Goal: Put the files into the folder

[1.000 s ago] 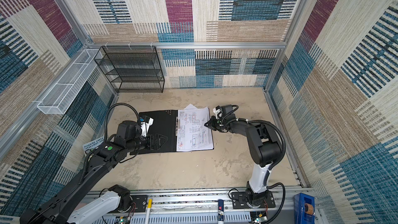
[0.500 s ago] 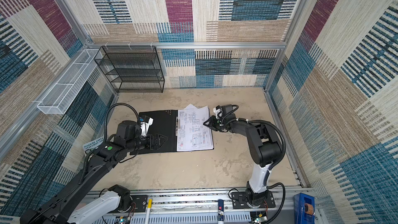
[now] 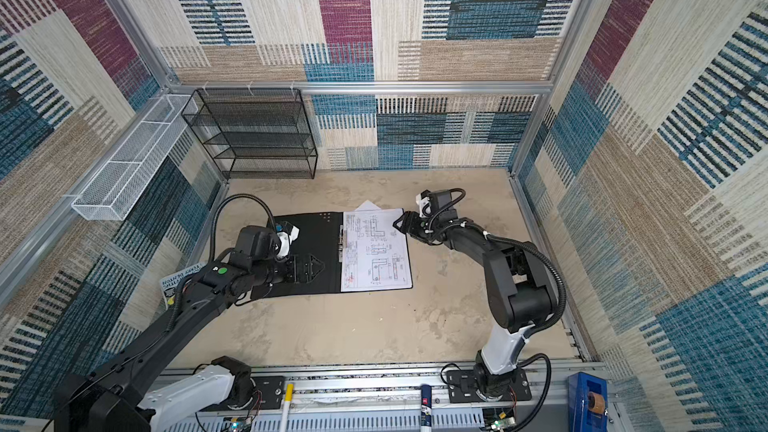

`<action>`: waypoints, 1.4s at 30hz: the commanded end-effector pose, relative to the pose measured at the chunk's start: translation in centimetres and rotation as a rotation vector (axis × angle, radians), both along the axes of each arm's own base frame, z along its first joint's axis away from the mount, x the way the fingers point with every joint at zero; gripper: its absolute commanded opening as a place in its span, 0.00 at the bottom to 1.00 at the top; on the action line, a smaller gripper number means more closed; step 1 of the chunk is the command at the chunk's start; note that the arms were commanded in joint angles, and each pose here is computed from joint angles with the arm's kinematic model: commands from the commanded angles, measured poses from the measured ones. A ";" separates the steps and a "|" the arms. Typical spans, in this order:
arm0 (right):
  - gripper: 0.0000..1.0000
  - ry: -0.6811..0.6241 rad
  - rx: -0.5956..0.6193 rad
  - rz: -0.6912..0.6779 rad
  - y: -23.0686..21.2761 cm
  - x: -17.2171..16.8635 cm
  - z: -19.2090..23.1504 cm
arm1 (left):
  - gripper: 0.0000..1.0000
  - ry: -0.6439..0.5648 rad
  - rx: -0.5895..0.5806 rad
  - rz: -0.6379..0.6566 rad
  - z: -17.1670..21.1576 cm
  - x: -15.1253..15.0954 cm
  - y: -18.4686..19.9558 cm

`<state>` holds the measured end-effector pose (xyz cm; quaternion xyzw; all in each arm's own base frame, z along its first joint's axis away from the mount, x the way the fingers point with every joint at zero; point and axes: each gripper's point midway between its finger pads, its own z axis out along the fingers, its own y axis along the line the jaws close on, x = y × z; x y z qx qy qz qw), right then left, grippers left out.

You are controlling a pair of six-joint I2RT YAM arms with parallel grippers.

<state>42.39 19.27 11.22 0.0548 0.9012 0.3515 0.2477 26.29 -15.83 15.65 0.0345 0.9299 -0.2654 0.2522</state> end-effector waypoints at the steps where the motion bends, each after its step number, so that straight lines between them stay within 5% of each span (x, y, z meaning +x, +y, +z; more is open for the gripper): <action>1: 0.56 0.003 -0.088 -0.032 -1.2 1.1 -0.9 | 1.00 0.065 -0.035 0.068 -0.9 0.2 -0.1; 9: 0.10 0.019 -0.143 -0.045 -1.3 3.7 -2.3 | 1.00 0.118 -0.034 0.219 -4.0 2.9 0.4; 22: 0.03 0.064 -0.197 -0.065 -2.0 4.2 -5.3 | 0.97 0.238 -0.042 0.416 -9.1 6.6 2.1; 42: 0.00 0.134 -0.237 -0.081 -2.3 5.1 -9.1 | 0.97 0.334 0.006 0.656 -12.4 4.8 7.8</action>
